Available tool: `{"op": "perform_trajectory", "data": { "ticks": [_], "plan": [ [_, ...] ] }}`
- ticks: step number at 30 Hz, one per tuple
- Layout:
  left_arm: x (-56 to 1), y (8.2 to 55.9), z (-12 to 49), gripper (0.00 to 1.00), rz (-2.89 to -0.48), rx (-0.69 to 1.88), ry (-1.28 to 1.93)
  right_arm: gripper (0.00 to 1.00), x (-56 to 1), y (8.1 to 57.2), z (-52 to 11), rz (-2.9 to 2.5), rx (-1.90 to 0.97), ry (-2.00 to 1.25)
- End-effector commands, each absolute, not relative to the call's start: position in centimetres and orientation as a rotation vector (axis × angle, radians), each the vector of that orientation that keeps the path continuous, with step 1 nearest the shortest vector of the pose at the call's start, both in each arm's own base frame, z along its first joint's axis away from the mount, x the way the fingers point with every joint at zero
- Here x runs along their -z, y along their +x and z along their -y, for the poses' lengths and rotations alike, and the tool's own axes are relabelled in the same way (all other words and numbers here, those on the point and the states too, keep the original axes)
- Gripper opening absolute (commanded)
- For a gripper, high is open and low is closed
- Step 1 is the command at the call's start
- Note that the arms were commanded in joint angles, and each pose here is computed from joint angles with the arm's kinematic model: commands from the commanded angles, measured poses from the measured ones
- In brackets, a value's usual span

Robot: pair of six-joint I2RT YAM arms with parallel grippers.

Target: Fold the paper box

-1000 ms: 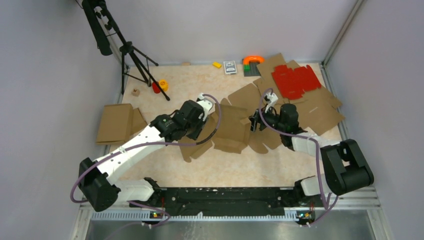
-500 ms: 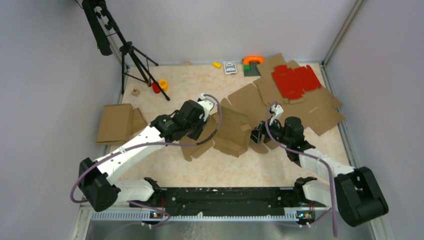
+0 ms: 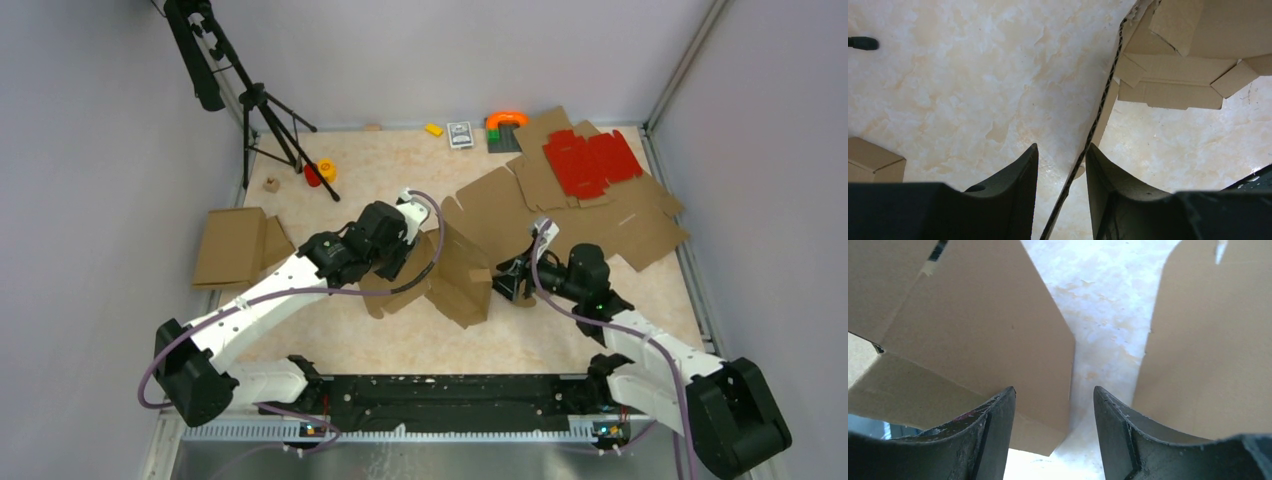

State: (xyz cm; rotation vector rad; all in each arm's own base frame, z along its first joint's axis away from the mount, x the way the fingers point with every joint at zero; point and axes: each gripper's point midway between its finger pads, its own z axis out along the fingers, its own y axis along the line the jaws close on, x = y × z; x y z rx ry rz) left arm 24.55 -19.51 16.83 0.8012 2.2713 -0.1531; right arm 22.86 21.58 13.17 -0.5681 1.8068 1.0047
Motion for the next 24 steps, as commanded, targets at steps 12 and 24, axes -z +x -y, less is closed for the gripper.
{"op": "perform_trajectory", "data": {
  "ticks": [12, 24],
  "plan": [
    [-17.3, 25.0, 20.2, 0.29, -2.219, 0.169, 0.838, 0.63, -14.4, 17.8, -24.3, -1.693, -1.100, -0.746],
    [-17.3, 24.8, 20.3, 0.29, -2.216, 0.184, 0.847, 0.68, -14.2, 17.0, -25.3, -1.688, -1.063, -0.798]
  ]
}}
